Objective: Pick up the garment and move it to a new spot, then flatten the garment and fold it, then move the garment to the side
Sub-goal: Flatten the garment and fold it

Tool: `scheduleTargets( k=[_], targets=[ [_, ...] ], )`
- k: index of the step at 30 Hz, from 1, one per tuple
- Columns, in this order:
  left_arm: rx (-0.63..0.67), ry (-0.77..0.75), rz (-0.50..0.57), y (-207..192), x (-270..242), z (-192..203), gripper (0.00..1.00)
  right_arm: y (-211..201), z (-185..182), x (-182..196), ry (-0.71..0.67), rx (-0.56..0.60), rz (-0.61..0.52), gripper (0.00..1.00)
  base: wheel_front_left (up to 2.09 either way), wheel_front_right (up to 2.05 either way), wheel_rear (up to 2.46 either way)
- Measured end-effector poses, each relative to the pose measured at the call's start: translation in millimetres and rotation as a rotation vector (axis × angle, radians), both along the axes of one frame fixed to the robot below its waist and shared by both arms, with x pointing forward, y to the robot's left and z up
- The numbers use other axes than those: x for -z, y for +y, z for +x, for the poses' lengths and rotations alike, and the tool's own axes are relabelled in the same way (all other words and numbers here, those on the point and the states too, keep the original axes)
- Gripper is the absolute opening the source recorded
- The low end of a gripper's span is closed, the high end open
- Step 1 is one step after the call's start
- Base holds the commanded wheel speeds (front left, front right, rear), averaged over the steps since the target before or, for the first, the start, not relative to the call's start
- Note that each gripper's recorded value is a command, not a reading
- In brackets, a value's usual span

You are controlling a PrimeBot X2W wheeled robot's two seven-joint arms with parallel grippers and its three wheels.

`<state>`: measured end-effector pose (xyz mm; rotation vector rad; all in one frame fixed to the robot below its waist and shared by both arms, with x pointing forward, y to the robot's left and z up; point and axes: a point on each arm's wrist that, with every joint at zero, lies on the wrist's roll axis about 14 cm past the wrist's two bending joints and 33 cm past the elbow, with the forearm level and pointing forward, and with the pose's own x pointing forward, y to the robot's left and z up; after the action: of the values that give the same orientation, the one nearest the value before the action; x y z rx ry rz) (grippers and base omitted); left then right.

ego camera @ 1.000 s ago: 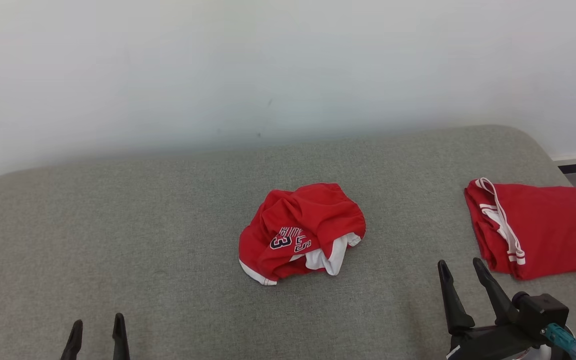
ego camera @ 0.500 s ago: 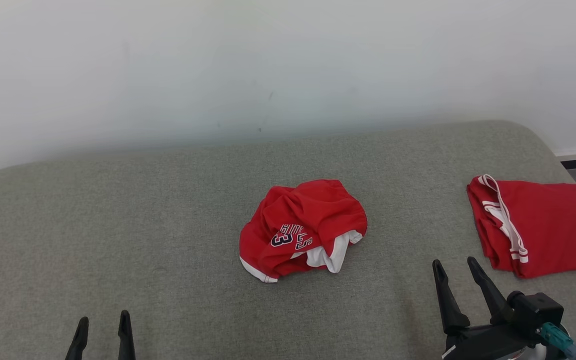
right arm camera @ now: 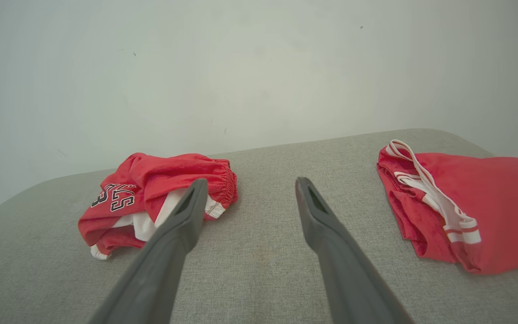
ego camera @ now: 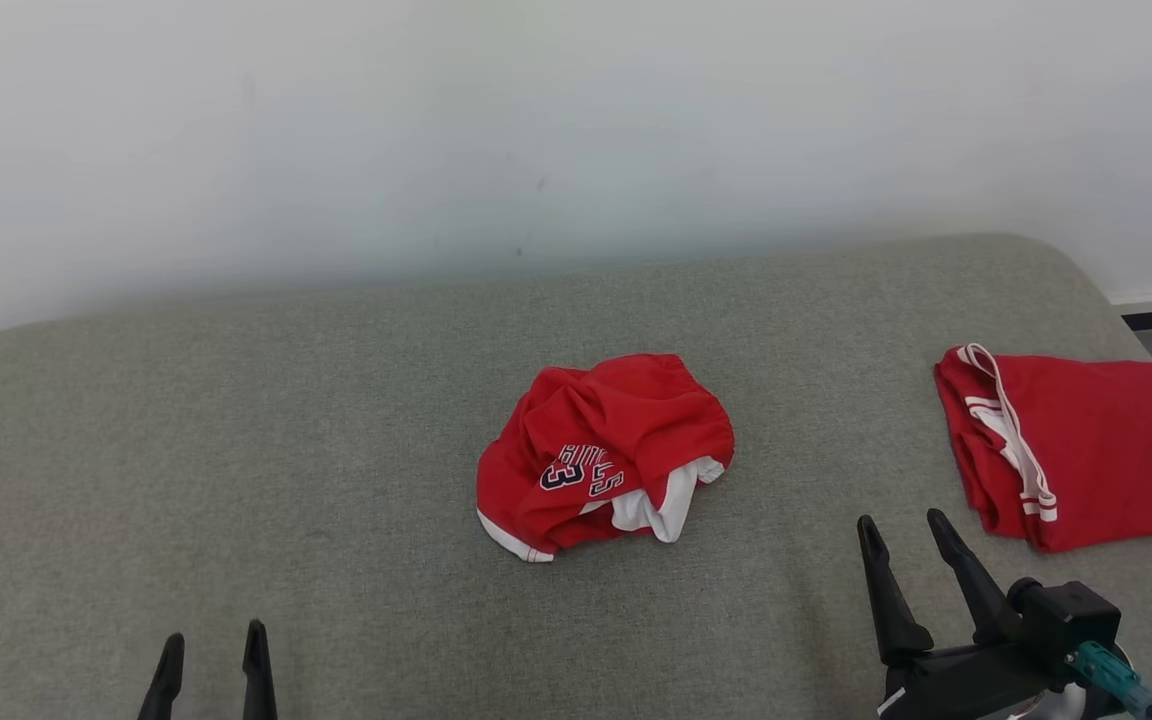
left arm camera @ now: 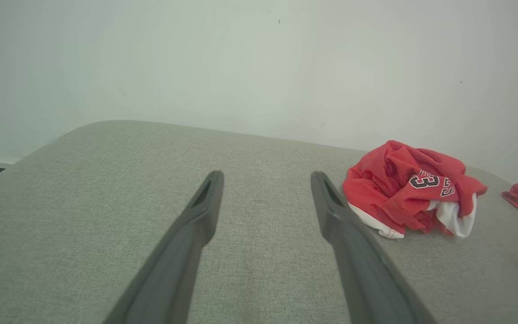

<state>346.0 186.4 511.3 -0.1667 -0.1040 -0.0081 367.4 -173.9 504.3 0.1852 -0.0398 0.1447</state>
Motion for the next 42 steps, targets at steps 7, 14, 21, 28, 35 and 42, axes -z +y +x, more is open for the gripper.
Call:
scheduleTargets(
  k=[7,14,21,28,35,42],
  targets=[
    [0.031,0.069,-0.04,-15.3,20.5,12.1,1.0,1.3,0.6,-3.9,-0.01,-0.004,-0.002,1.0,0.0,0.0,0.0],
    [0.138,0.174,-0.066,-57.7,33.0,59.0,1.0,-0.6,3.4,-15.3,-0.037,-0.005,-0.013,1.0,0.0,0.0,0.0],
    [0.245,0.333,-0.083,-101.2,52.7,102.7,1.0,-9.7,2.5,-13.8,-0.031,0.034,0.007,1.0,0.0,0.0,0.0],
    [0.315,0.438,-0.086,-134.2,78.2,129.2,1.0,-27.2,2.5,-3.0,0.002,0.089,0.005,1.0,0.0,0.0,0.0],
    [0.379,0.554,-0.082,-160.7,112.5,130.2,1.0,-45.3,-0.4,7.5,0.036,0.142,-0.006,1.0,0.0,0.0,0.0],
    [0.387,0.608,-0.033,-163.6,127.3,129.7,0.0,-52.6,-2.7,6.6,0.034,0.165,-0.008,1.0,0.0,0.0,0.0]
  ],
)
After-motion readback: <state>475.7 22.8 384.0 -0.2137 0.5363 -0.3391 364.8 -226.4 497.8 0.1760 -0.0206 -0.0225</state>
